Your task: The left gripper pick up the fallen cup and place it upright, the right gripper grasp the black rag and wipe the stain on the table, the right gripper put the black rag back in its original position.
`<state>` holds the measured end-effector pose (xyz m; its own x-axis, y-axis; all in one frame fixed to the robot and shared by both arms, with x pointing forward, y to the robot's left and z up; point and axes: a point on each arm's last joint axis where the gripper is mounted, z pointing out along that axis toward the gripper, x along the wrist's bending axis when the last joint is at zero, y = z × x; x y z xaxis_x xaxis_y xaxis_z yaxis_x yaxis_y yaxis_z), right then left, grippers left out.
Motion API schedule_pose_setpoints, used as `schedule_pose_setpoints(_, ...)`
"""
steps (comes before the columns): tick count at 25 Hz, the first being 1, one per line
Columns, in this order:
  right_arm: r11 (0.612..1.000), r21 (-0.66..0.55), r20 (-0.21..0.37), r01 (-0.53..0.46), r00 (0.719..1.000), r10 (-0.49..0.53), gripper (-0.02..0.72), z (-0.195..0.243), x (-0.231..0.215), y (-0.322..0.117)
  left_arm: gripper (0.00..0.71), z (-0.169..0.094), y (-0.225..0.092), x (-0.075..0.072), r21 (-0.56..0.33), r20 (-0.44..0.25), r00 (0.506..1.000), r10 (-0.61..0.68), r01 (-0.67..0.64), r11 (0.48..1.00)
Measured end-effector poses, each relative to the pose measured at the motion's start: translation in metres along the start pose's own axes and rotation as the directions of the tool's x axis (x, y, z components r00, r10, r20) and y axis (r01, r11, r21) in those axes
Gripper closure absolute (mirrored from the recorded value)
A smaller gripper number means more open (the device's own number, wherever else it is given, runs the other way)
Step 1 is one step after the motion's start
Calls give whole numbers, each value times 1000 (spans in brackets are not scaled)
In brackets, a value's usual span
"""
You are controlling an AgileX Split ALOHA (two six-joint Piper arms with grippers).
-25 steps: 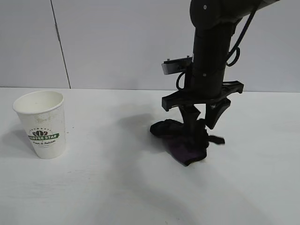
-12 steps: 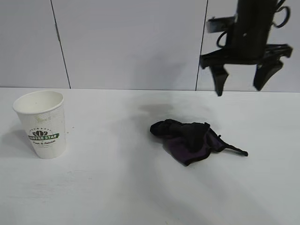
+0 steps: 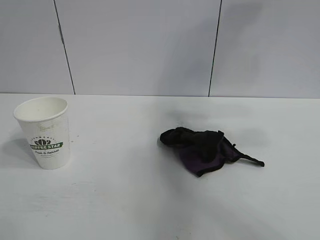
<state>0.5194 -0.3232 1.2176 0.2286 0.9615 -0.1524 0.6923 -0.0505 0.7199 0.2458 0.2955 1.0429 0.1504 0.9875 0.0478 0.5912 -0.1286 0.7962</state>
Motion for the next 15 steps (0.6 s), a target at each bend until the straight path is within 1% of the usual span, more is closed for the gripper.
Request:
schedule_pose_setpoints(1,998,-55,-12,-13,1000,12,159,-24,-5,-2,23,0,0,0,0,0,1000,0,0,1000)
schedule_pose_setpoints(2,991,-132,-34,-28,999,24,159,-58,-11,-7,23,0,0,0,0,0,1000,0,0,1000)
schedule_pose_setpoints(3,982,-185,-56,-39,998,29,159,-83,-15,-13,23,0,0,0,0,0,1000,0,0,1000)
schedule_pose_setpoints(6,931,-352,-177,-97,984,36,159,-165,-30,-47,23,0,0,0,0,0,1000,0,0,1000)
schedule_pose_setpoints(9,880,-448,-286,-158,958,26,159,-219,-47,-91,23,0,0,0,0,0,1000,0,0,1000)
schedule_pose_setpoints(10,861,-476,-312,-177,950,23,159,-235,-55,-113,23,0,0,0,0,0,1000,0,0,1000)
schedule_pose_setpoints(11,854,-486,-328,-184,945,17,159,-242,-60,-129,23,0,0,0,0,0,1000,0,0,1000)
schedule_pose_setpoints(15,847,-491,-386,-203,922,-3,159,-250,-67,-192,23,0,0,0,0,0,1000,0,0,1000)
